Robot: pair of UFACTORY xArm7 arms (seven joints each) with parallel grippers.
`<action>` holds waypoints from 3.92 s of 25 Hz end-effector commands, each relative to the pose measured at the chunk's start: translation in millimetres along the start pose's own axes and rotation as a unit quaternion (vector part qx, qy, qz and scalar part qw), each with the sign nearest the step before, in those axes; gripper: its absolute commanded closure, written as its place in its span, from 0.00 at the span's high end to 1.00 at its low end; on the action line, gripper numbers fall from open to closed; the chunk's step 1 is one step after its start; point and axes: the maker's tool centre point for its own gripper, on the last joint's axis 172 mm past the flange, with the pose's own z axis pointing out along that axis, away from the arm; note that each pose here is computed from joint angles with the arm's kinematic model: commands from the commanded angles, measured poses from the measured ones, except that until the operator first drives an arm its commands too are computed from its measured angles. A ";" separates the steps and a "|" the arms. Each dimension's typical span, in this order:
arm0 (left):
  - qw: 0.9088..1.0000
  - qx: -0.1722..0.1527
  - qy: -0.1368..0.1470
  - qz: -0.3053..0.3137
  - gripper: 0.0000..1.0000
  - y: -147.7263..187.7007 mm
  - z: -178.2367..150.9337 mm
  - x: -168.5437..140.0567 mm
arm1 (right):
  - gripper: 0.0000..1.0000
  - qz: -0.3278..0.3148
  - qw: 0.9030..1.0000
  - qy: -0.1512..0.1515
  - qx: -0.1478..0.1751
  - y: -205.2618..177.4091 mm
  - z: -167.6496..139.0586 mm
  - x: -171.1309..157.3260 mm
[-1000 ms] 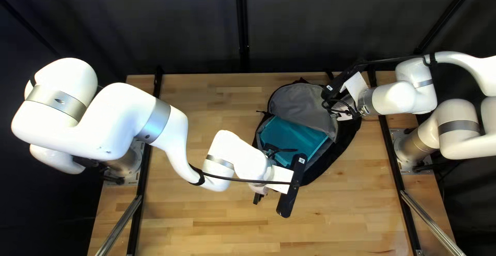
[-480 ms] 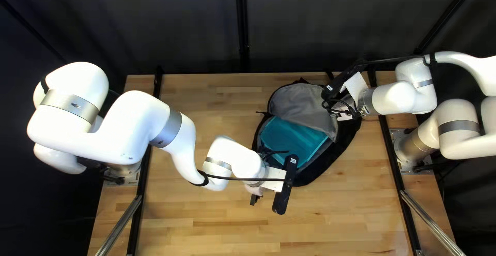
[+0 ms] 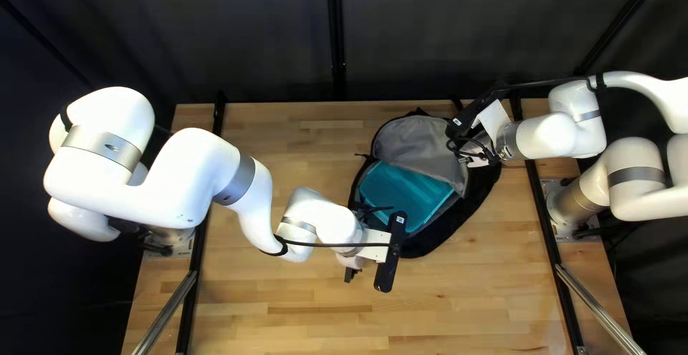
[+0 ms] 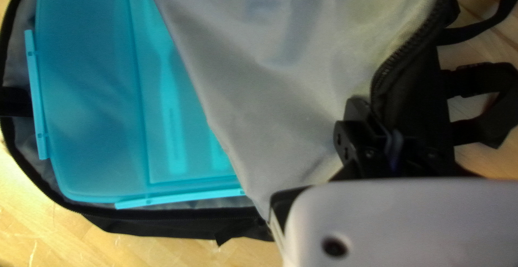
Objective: Remove a lunch box from a kids backpack
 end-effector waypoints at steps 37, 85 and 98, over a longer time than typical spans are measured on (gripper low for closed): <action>0.939 0.290 -0.049 0.178 1.00 -34.6 -82.4 35.8 | 0.00 0.000 1.000 0.000 0.000 0.0 0.0 0.0; 0.889 0.404 0.008 0.216 1.00 -120.9 -49.9 33.5 | 0.00 0.000 1.000 0.000 0.000 0.0 0.0 0.0; 0.885 0.411 0.007 0.220 1.00 -110.9 -66.2 36.3 | 0.00 0.000 1.000 0.000 0.000 0.0 0.0 0.0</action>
